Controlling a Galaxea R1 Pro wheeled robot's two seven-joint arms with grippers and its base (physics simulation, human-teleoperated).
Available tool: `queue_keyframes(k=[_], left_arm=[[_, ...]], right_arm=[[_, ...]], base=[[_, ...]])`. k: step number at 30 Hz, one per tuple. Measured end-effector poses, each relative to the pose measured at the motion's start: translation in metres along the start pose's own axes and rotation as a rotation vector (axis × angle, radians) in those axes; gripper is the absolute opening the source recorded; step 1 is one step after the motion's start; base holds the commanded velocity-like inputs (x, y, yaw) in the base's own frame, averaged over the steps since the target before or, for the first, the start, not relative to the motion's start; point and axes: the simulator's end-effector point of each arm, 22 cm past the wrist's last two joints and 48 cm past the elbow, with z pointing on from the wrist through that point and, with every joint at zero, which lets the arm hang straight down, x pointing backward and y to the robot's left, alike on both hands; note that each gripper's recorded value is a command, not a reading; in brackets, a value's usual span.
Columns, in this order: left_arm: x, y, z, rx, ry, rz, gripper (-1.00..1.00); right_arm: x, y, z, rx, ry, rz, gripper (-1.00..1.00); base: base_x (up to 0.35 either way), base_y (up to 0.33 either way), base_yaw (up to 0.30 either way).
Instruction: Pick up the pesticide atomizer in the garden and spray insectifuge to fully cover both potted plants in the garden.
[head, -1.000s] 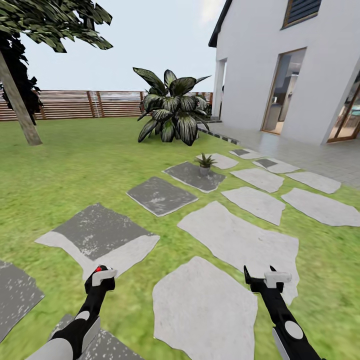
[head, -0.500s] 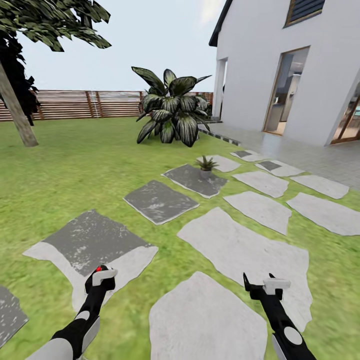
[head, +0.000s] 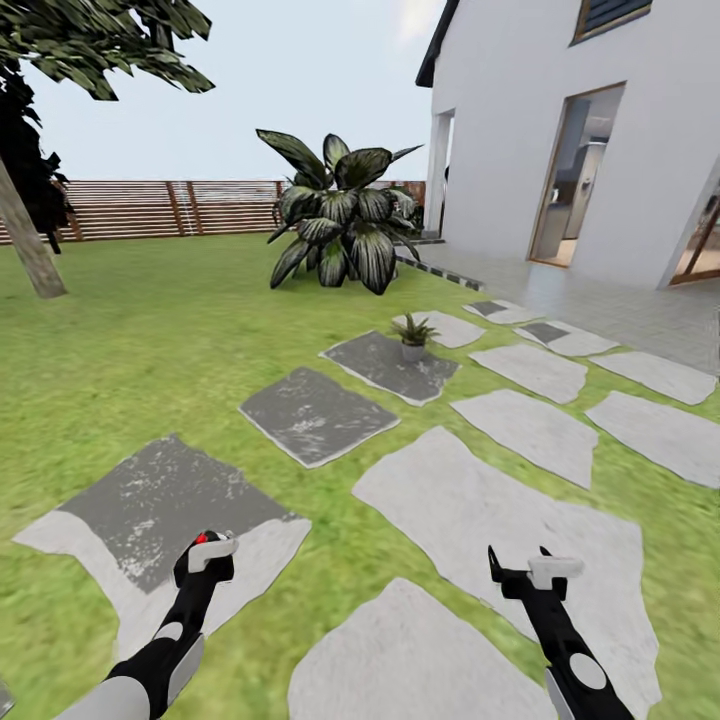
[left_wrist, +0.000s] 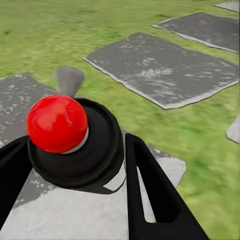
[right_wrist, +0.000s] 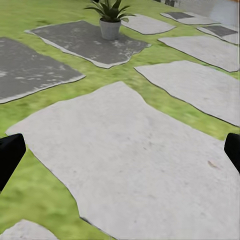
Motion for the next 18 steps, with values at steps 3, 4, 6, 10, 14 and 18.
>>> queue_keyframes(k=[3,4,6,10,14,18], left_arm=[[-0.0005,0.0000,0.0001,0.000,-0.001,0.000,-1.00],[-0.0005,0.0000,0.0001,0.000,-0.001,0.000,-1.00],[-0.0005,-0.0001,0.0001,0.000,-0.002,0.000,-1.00],[-0.0005,-0.0002,0.0000,0.000,-0.002,-0.001,-1.00],[-0.0003,-0.0007,-0.0002,0.001,-0.002,-0.001,-1.00],[0.0010,-0.0011,-0.0006,0.001,0.000,-0.002,-1.00]], right_arm=[[0.0000,-0.0004,0.0000,0.001,0.000,0.000,1.00],[0.0000,-0.0004,0.0000,0.001,0.000,0.000,1.00],[0.0000,-0.0005,0.0000,0.001,0.000,0.000,1.00],[0.0000,-0.0005,0.0000,0.001,0.000,0.000,1.00],[-0.0001,-0.0005,-0.0001,0.001,0.000,-0.001,1.00],[0.0000,-0.0005,0.0000,0.001,0.000,-0.001,1.00]], base=[[0.338,0.000,-0.200],[0.338,0.000,-0.245],[0.338,0.000,-0.256],[0.338,0.000,-0.272],[0.338,0.000,-0.276],[0.338,0.000,-0.265]])
